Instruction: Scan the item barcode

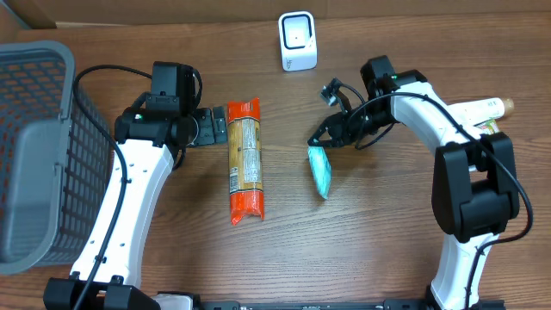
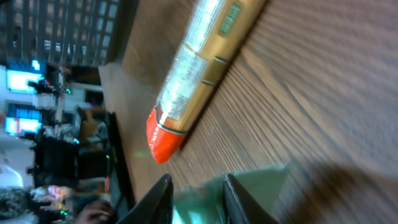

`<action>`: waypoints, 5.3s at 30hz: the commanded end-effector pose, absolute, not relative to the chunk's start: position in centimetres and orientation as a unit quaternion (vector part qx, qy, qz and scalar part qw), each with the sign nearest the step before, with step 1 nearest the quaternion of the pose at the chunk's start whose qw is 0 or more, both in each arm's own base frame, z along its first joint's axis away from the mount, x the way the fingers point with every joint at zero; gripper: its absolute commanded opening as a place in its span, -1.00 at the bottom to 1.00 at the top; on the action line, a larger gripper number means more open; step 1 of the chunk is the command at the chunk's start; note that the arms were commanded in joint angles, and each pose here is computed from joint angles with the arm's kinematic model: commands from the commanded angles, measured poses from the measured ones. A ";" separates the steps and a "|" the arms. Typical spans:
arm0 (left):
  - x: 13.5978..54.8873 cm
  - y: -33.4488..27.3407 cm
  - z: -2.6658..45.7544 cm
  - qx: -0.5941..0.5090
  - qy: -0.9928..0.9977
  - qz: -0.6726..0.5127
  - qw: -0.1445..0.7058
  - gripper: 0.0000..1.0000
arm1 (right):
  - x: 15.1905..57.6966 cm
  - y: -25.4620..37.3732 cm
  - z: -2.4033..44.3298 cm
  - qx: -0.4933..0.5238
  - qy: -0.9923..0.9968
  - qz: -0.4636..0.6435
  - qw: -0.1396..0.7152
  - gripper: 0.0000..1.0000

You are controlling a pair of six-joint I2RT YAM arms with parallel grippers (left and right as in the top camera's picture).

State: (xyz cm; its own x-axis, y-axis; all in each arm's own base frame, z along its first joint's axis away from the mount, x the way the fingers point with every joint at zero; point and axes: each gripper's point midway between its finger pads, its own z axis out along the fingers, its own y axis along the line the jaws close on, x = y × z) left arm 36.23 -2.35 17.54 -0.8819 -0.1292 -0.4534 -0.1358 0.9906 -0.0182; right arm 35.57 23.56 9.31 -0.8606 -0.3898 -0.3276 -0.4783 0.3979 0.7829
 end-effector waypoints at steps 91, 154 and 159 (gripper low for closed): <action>36.4 -2.3 17.7 -0.058 0.970 0.014 0.236 0.99 | 25.2 25.7 5.5 -0.354 0.921 0.159 0.000 0.08; 36.4 -2.3 17.7 -0.058 0.970 0.014 0.236 0.99 | 32.8 23.0 1.2 0.214 0.951 0.206 -0.084 0.49; 36.4 -2.3 17.7 -0.058 0.970 0.014 0.236 0.99 | 32.7 23.4 0.1 0.233 0.950 0.191 -0.086 0.46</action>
State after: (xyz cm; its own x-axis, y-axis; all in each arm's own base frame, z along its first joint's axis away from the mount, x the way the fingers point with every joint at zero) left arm 36.23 -2.35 17.54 -0.8819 -0.1292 -0.4535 -0.1359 0.9906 -0.0179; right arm 33.22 23.16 1.37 -0.9025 0.3641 0.2302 0.4271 0.8260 0.3679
